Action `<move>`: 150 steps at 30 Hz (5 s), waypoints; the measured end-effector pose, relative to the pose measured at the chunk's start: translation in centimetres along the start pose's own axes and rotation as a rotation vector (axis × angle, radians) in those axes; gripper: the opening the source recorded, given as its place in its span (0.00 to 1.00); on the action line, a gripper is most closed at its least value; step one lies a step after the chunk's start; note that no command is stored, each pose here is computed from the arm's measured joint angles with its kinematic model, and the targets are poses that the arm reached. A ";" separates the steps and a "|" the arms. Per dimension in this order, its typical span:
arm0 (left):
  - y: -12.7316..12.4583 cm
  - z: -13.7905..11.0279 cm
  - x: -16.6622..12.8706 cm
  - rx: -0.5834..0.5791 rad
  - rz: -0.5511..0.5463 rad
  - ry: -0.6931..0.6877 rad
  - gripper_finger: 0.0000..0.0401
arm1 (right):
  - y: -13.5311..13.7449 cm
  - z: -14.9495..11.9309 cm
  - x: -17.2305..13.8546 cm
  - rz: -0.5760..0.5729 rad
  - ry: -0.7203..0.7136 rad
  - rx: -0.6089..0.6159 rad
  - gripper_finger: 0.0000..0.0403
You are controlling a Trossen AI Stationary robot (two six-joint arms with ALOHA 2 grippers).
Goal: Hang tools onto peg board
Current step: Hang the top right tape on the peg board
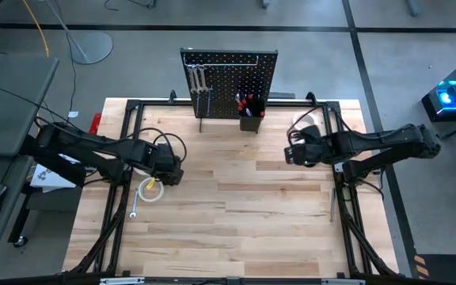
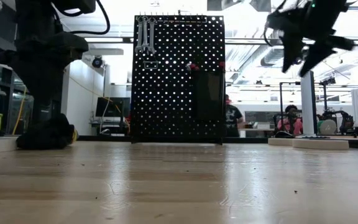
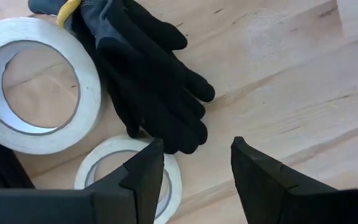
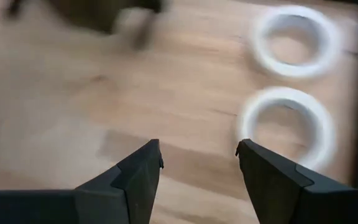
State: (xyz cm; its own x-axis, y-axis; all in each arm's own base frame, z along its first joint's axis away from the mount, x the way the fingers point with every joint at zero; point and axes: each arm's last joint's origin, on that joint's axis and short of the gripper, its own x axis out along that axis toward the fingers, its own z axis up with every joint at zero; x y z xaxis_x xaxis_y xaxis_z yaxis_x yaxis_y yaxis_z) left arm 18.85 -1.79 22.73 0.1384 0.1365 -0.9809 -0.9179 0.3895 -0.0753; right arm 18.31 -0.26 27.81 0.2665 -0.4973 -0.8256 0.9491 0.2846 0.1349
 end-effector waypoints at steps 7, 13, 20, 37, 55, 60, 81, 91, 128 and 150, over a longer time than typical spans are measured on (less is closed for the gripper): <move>-0.2 0.0 0.0 0.004 -0.016 -0.002 0.42 | -2.5 2.7 2.7 -0.214 0.045 0.108 0.52; -0.7 0.1 0.0 0.003 -0.080 0.019 0.42 | -4.2 7.2 8.1 -0.219 0.198 -0.049 0.52; -0.9 -0.2 -0.1 0.037 -0.105 0.053 0.42 | -6.6 10.1 15.2 -0.181 0.375 -0.205 0.52; -1.0 -0.6 -0.1 0.035 -0.114 0.079 0.42 | -7.4 8.6 24.4 -0.228 0.584 -0.441 0.48; -0.3 -0.4 -5.6 0.188 -0.305 -0.287 0.42 | -0.4 4.9 9.5 0.042 0.372 -0.477 0.11; 0.5 0.1 -7.9 0.196 -0.427 -0.474 0.42 | 1.1 4.4 3.0 0.390 0.159 -0.322 0.11; -1.6 2.2 -9.3 0.216 -0.496 -0.785 0.42 | 18.1 3.5 -0.7 1.079 -0.542 0.059 0.11; -5.1 2.0 -9.4 0.528 -0.446 -0.995 0.42 | 23.1 5.9 -2.2 0.905 -0.519 0.084 0.11; -10.1 3.0 -9.2 0.482 -0.037 -1.411 0.42 | 23.3 7.2 -4.8 0.911 -0.602 0.262 0.11; -10.0 3.4 -9.5 0.489 -0.128 -1.414 0.14 | 23.4 7.0 -4.8 0.954 -0.567 0.246 0.21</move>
State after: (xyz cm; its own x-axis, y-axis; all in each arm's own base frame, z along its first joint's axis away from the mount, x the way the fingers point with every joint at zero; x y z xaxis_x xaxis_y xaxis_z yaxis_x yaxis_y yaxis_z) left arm 27.98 -3.85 33.38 0.7030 0.7107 0.0265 -0.7001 0.6850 0.2013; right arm 40.43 3.10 38.77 0.8762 -0.4810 0.0306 0.3085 0.6084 0.7312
